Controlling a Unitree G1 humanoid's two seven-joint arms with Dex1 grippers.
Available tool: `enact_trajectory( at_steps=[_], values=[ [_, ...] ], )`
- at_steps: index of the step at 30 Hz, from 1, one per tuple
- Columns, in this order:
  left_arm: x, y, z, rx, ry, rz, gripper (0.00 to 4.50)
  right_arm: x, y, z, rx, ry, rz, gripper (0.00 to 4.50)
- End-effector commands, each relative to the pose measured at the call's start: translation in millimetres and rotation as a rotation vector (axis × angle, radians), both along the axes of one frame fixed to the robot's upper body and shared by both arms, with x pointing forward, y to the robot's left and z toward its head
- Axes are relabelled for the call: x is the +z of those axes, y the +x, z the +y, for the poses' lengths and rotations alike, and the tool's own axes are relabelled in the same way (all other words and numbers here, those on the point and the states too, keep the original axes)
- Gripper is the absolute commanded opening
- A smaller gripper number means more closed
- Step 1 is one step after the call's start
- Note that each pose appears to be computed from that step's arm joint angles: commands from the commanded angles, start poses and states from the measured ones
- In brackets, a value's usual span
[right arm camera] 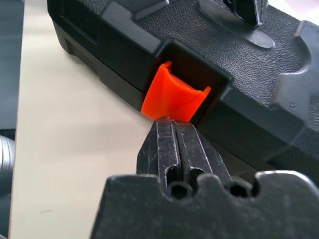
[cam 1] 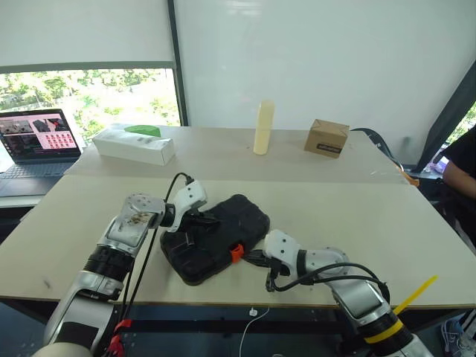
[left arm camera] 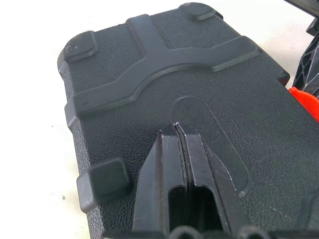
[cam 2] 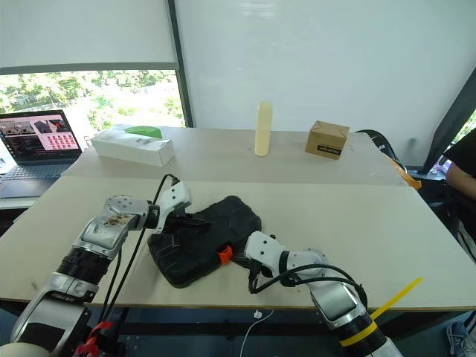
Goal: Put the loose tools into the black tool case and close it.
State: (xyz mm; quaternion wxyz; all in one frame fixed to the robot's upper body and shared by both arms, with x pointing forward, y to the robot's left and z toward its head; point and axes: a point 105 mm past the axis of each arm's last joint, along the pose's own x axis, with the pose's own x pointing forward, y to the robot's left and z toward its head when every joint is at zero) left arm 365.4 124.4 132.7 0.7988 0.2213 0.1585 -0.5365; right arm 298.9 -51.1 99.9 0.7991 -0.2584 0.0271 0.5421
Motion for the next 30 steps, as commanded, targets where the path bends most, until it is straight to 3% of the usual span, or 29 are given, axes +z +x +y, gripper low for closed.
enact_trajectory(
  at_steps=[1,17,21,24,27,30],
  values=[
    [-58,-13,17,0.073,0.110,0.200,0.05,16,7,7,0.014,0.027,-0.079,0.00],
    [-66,-14,26,0.124,0.094,0.228,0.05,20,16,30,0.051,0.061,-0.081,0.00],
    [-47,-11,23,0.117,-0.025,0.178,0.05,25,11,21,0.058,0.076,-0.078,0.00],
    [-16,-7,30,0.089,-0.181,0.028,0.05,27,1,-3,0.056,0.064,-0.075,0.00],
    [9,-19,69,0.090,-0.251,-0.111,0.65,39,-12,-45,-0.006,0.134,-0.048,0.74],
    [10,-33,106,0.137,-0.184,-0.181,1.70,42,-22,-77,-0.048,0.116,-0.077,1.78]
  ],
)
